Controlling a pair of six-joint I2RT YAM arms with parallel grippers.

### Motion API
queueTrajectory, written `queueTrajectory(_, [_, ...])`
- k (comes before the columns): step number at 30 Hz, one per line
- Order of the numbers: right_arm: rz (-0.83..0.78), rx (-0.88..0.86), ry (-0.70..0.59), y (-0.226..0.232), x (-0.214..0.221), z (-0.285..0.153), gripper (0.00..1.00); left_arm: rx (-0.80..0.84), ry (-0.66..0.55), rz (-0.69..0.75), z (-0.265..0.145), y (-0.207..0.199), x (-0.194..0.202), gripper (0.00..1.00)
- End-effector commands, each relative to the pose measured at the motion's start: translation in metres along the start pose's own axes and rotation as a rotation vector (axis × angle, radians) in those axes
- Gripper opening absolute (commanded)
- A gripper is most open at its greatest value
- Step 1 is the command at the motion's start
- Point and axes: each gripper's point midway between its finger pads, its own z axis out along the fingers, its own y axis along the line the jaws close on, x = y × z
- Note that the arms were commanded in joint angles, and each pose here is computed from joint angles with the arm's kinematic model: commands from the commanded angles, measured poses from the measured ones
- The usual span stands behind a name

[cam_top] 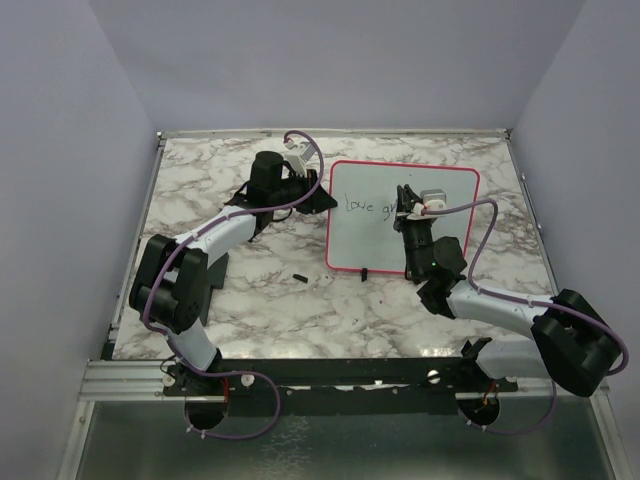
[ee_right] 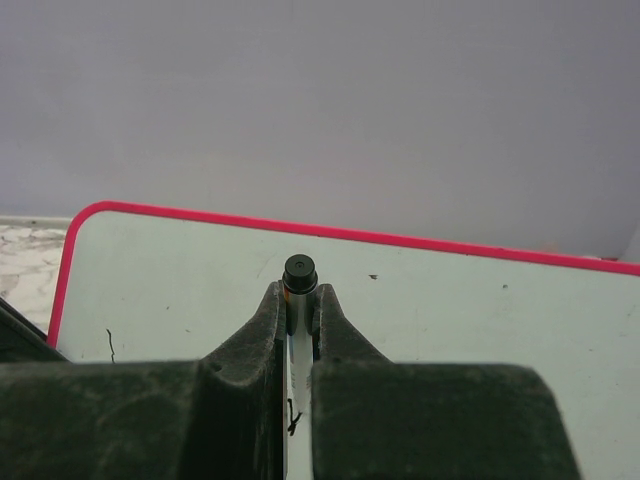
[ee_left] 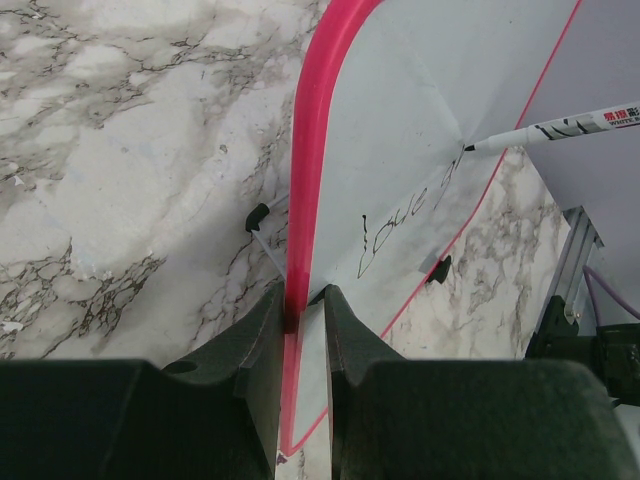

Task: Write a sentence on the whiteboard

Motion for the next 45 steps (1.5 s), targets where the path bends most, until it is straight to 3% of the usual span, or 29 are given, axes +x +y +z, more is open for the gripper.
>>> queueTrajectory(1, [-0.006, 0.04, -0.024, -0.006, -0.009, 0.006, 0.01, -0.002, -0.031, 0.021, -0.008, -0.008, -0.012, 0.06])
queueTrajectory(27, [-0.015, 0.084, -0.015, -0.015, -0.005, 0.003, 0.01, 0.0, -0.031, 0.022, -0.008, -0.008, -0.012, 0.06])
queueTrajectory(45, [0.084, -0.067, -0.03, -0.004, -0.033, -0.015, 0.01, -0.011, -0.033, 0.02, -0.008, -0.006, -0.012, 0.06])
